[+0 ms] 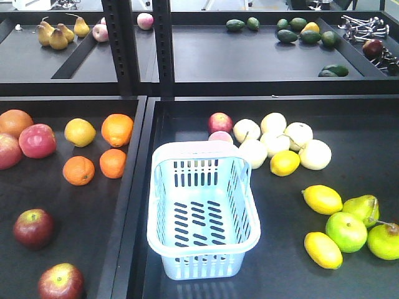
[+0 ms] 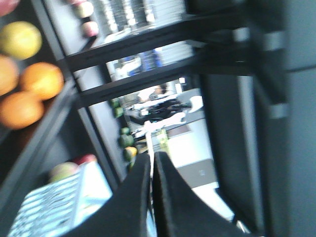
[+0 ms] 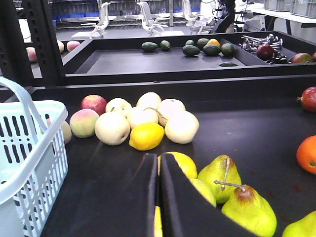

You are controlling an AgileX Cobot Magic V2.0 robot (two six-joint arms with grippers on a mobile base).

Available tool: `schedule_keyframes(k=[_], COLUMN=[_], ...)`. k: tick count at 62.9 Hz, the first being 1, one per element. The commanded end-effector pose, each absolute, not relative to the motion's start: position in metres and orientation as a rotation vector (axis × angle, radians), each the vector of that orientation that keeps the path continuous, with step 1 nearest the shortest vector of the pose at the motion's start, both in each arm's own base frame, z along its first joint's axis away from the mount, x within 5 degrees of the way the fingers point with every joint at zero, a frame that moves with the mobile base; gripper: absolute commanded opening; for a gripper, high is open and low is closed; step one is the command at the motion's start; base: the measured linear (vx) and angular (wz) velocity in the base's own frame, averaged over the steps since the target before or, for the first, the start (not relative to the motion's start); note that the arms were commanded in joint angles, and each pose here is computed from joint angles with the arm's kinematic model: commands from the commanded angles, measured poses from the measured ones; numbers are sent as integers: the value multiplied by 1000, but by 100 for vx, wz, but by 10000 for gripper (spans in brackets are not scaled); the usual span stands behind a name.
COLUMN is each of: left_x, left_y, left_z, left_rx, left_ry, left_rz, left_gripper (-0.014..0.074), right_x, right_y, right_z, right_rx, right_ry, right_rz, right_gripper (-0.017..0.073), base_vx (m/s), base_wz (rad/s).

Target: Pick three apples into basket with both arms

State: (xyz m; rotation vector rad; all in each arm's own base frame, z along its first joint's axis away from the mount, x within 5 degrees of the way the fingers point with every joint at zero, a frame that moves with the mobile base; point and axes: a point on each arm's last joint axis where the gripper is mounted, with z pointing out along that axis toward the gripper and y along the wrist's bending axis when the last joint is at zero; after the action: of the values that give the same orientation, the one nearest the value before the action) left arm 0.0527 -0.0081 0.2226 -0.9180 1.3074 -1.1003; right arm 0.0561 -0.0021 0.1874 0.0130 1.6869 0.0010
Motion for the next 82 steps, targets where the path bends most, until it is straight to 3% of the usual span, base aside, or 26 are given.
schedule_keyframes(k=[1,8,19,46,55,72,82], left_x=[41,33,40,120,158,232,268], left_y=[-5,-7,-20,-42,-52,-72,-99], left_z=[262,291,320,380,392,404,402], left_rx=[-791,-633,-434,135,335,634,856], left_ry=[1185,1185,1362,1724,1767,1800,1785], left_rz=[-1064,-958,-872,-619,-658,-771,-735], left_gripper=[-6,-6,-6,30,138,481,553], right_x=[56,56,56,56,56,56,56], right_y=[-1,-1,-1,-1,-1,-1,-1], right_z=[190,190,190,190,190,190,190], right_rx=[-10,-10,-10,-10,-10,-10,-10], right_ry=[1618,1618,1618,1618,1618,1616,1616], right_rz=[-6,-6,-6,-6,-6,-6,-6], right_gripper=[-4,-4,-4,-4,-4,-4,-4], base_vx=[0,0,0,0,0,0,0], base_wz=[0,0,0,0,0,0,0])
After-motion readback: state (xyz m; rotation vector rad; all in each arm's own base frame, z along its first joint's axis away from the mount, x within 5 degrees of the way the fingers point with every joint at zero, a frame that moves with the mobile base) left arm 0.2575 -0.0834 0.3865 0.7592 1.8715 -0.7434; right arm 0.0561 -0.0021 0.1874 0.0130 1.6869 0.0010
